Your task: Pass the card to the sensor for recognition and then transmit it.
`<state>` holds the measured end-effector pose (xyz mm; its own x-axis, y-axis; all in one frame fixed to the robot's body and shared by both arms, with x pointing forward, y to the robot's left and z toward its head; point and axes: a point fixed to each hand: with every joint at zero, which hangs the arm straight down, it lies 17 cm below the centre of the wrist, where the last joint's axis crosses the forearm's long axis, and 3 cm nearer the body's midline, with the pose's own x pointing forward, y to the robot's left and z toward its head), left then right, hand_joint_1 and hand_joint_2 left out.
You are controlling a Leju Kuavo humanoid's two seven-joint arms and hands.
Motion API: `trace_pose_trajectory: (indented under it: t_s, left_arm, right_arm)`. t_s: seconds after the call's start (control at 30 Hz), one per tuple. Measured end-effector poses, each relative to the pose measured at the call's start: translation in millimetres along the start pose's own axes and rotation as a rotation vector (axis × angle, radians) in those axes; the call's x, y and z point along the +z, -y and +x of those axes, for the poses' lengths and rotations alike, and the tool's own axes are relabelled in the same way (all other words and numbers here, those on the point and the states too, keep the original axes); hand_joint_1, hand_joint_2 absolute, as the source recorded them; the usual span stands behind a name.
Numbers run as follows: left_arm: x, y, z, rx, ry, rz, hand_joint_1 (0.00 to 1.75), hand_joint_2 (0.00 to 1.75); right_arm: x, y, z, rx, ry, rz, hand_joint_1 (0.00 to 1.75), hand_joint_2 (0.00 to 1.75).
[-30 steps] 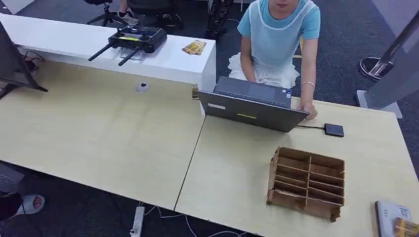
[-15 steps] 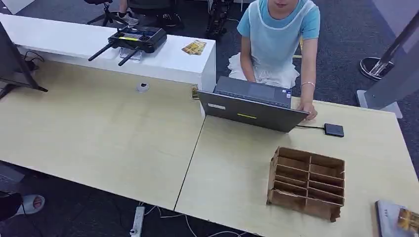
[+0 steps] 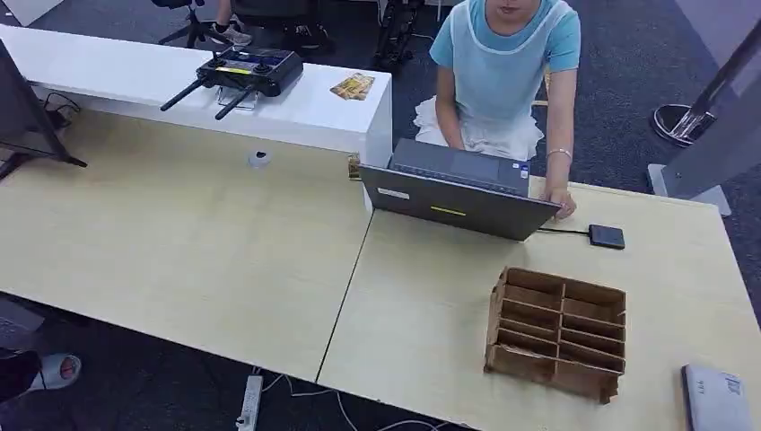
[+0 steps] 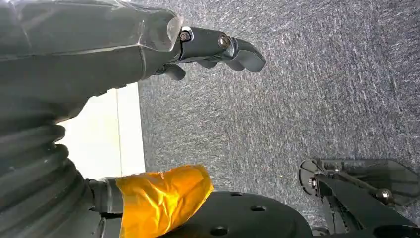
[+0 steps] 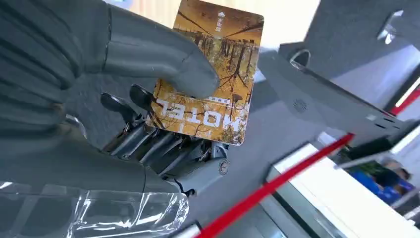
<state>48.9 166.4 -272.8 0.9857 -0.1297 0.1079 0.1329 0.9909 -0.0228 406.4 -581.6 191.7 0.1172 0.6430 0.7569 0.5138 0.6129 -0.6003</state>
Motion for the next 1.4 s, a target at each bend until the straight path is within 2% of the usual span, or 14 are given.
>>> trace_pose_trajectory:
  t_s: [0.33,0.53,0.77,0.97,1.1,1.4]
  left_arm:
    - [0.1,0.4,1.8,-0.034,0.004,-0.003,0.00,1.75]
    - [0.2,0.7,2.3,-0.044,0.006,-0.006,0.00,1.75]
    - [0.1,0.3,3.6,-0.056,0.008,-0.006,0.00,1.75]
    - [0.2,0.8,4.7,-0.073,0.011,-0.009,0.00,1.75]
    - [0.4,1.7,5.2,-0.086,0.012,-0.014,0.00,1.75]
    - [0.6,2.6,7.3,-0.117,0.016,-0.019,0.00,1.75]
  right_arm:
    - [-56.1,-7.2,105.5,0.221,0.215,-0.029,1.75,1.75]
    - [-87.5,-19.6,153.1,0.301,0.284,-0.019,1.75,1.75]
    - [-112.3,-45.3,189.1,0.354,0.329,0.017,1.75,1.75]
    - [-118.5,-81.1,204.0,0.422,0.357,0.071,1.75,1.75]
    - [-111.4,-113.5,212.0,0.458,0.406,0.133,1.75,1.75]
    - [-97.6,-165.3,214.8,0.493,0.420,0.220,1.75,1.75]
